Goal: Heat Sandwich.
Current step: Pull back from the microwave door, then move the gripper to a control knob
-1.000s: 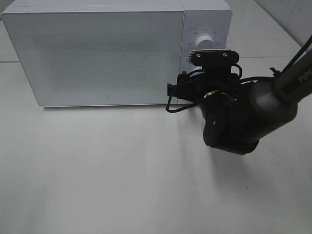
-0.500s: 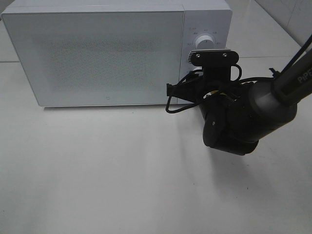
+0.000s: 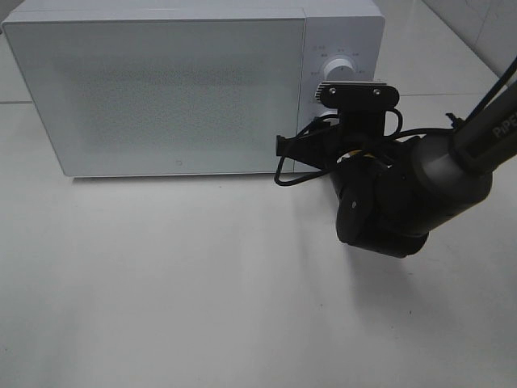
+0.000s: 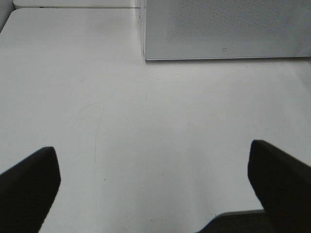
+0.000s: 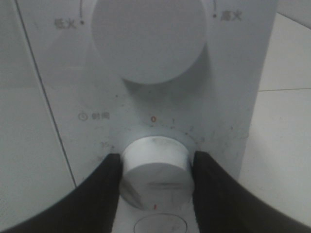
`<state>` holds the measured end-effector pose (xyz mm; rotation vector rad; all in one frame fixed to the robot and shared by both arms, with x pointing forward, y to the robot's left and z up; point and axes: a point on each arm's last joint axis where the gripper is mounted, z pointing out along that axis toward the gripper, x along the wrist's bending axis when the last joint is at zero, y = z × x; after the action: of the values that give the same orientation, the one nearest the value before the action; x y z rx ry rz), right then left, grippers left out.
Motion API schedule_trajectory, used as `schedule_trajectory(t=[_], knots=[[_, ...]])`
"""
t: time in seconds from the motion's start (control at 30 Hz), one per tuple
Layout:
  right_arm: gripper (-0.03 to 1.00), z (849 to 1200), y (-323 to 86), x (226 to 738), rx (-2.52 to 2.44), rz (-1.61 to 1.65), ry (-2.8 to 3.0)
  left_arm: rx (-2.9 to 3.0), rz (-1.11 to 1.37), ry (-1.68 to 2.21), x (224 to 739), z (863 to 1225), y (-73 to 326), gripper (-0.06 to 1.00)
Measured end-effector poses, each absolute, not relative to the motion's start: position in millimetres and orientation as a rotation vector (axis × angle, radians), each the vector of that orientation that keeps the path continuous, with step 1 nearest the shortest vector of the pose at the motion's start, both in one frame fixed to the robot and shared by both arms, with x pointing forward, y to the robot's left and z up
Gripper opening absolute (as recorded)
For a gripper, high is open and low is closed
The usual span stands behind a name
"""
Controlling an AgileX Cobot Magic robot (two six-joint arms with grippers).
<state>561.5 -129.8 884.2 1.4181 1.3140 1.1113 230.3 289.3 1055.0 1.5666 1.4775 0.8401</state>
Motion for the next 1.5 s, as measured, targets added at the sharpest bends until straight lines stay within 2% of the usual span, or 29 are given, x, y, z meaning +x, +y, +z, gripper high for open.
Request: schedule_trajectory(t=[0.27, 0.83, 1.17, 1.5], knots=[[0.39, 883.7, -128.5, 561.4, 1.556, 1.25, 1.214, 1.567, 0.84, 1.478, 230.3, 1055.0, 289.3, 0.97], [0.4, 882.2, -130.0, 561.5, 2.198, 1.825, 0.475, 1.567, 0.84, 1.478, 230.3, 1055.0, 289.3, 0.97], [0.4, 882.1, -130.1, 561.7, 2.387, 1.986, 0.111, 1.567, 0.84, 1.478, 230.3, 1055.0, 289.3, 0.97], [0.4, 882.1, -130.1, 561.7, 2.403, 1.999, 0.077, 1.567, 0.84, 1.478, 230.3, 1055.0, 289.3, 0.97]])
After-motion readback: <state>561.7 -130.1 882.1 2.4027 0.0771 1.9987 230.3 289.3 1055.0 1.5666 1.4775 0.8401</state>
